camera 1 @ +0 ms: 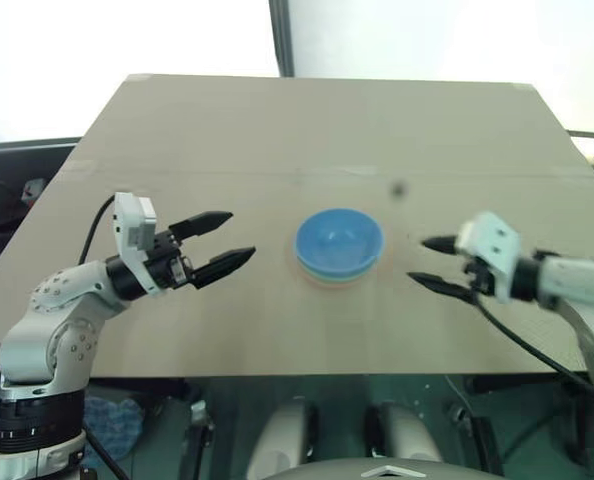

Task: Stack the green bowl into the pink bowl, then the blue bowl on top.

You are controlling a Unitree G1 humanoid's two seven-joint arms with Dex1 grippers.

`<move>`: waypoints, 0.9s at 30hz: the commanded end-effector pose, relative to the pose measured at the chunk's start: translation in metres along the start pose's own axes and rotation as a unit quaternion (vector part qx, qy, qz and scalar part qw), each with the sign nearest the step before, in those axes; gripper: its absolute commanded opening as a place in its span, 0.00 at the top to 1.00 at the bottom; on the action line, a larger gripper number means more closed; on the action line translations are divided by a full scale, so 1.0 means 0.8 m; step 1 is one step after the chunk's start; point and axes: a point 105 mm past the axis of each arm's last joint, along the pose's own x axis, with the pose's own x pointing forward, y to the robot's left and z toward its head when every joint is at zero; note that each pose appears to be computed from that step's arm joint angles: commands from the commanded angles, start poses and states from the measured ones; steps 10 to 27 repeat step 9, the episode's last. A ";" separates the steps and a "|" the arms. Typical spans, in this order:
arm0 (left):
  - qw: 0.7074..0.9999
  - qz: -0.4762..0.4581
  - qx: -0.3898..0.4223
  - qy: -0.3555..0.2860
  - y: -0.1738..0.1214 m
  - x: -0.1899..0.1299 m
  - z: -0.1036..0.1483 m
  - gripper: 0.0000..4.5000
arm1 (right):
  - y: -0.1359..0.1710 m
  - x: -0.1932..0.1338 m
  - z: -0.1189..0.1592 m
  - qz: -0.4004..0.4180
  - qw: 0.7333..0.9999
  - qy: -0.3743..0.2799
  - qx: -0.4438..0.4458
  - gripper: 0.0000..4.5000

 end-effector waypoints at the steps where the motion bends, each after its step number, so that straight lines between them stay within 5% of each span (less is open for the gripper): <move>1: 1.000 0.008 0.023 -0.002 -0.006 -0.003 0.003 0.00 | 0.004 -0.035 0.000 -0.011 0.999 -0.032 -0.012 0.35; 9: 0.999 0.028 0.008 0.013 -0.017 -0.014 -0.026 0.00 | 0.006 -0.072 -0.037 -0.033 0.997 -0.043 0.046 0.35; 27: 0.999 0.028 0.008 0.013 -0.017 -0.014 -0.026 0.00 | 0.006 -0.072 -0.037 -0.033 0.997 -0.043 0.046 0.35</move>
